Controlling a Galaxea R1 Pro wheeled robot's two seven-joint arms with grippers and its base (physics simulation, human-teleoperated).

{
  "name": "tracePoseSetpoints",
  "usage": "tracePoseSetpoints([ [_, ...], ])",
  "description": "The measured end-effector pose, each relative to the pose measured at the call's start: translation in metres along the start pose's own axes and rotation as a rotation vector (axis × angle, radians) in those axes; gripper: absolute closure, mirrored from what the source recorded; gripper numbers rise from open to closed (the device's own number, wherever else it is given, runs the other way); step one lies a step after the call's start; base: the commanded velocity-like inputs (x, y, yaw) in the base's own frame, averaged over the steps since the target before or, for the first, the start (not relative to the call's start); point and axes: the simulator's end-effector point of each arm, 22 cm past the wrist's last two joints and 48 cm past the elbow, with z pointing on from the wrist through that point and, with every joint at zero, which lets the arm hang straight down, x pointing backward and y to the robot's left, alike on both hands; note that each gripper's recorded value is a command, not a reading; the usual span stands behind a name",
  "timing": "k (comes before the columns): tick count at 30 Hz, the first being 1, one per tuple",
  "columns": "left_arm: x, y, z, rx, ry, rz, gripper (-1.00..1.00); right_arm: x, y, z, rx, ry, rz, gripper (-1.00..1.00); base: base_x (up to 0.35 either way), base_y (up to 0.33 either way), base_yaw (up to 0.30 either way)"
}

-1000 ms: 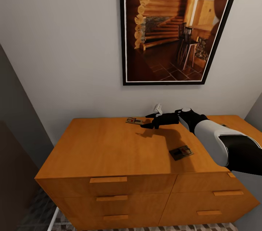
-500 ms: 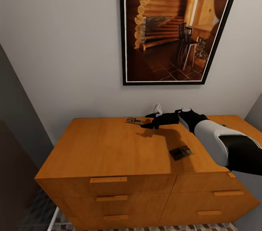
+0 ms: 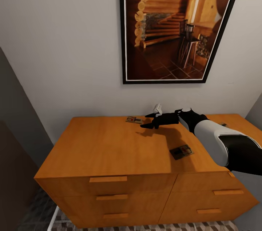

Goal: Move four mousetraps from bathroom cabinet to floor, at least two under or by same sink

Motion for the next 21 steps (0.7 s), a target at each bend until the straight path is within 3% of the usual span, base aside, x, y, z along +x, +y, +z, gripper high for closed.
tracePoseSetpoints([
  [21, 0.009, 0.000, 0.001, -0.001, 0.023, 0.003, -1.00, 0.014, -0.004, 0.007, -0.007, 0.008, 0.021, -1.00, 0.000, 0.000, 0.000],
])
